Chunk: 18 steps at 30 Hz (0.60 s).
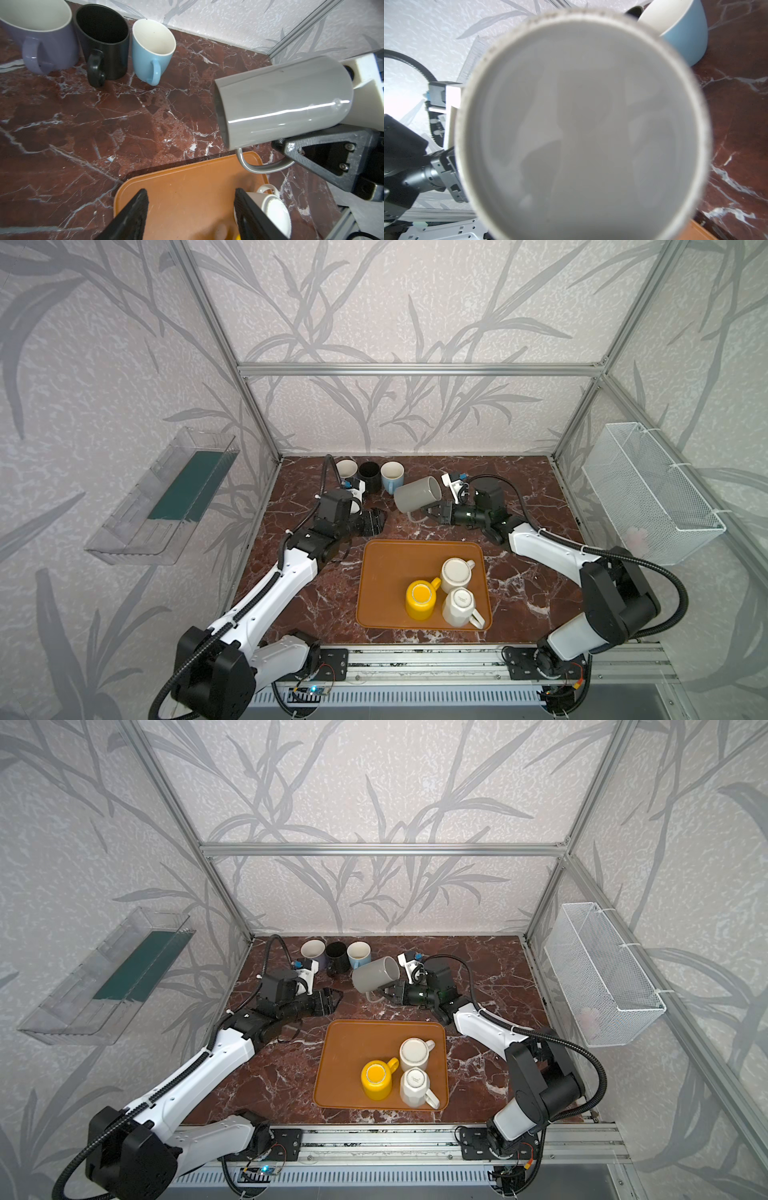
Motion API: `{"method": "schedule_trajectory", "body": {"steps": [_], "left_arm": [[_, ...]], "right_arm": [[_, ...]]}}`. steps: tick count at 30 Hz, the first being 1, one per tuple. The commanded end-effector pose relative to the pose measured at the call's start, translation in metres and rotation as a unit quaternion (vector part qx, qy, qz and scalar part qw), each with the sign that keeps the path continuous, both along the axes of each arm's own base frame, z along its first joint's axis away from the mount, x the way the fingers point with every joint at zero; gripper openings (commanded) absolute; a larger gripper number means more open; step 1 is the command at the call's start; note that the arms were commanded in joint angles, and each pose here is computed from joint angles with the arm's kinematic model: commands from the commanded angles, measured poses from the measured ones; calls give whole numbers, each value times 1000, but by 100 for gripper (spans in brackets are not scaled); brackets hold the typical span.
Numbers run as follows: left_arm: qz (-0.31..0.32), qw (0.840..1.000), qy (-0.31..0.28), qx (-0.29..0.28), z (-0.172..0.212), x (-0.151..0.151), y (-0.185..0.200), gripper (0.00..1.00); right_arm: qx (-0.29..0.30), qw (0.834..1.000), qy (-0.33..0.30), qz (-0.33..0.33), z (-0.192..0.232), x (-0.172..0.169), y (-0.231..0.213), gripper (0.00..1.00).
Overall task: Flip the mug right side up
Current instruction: 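Tip the grey mug sideways toward the left gripper with the right gripper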
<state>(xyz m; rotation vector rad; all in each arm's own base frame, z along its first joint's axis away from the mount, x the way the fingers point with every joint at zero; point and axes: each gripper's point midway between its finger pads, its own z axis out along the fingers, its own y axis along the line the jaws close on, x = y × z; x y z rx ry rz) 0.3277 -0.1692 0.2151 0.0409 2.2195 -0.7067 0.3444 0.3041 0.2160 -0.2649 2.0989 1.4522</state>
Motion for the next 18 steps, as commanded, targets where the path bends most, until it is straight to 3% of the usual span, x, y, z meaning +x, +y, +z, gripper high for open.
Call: {"method": "schedule_trajectory", "body": {"steps": [1, 10, 18], "left_arm": [[-25, 998, -17, -59, 16, 0, -16, 68], [-84, 985, -36, -145, 40, -5, -37, 68], [-148, 958, -37, -243, 63, -1, -55, 66]], "right_arm": [[78, 992, -101, 15, 72, -4, -2, 0], [126, 983, -128, 23, 102, -5, -5, 0], [172, 972, -150, 56, 126, -12, -1, 0]]}}
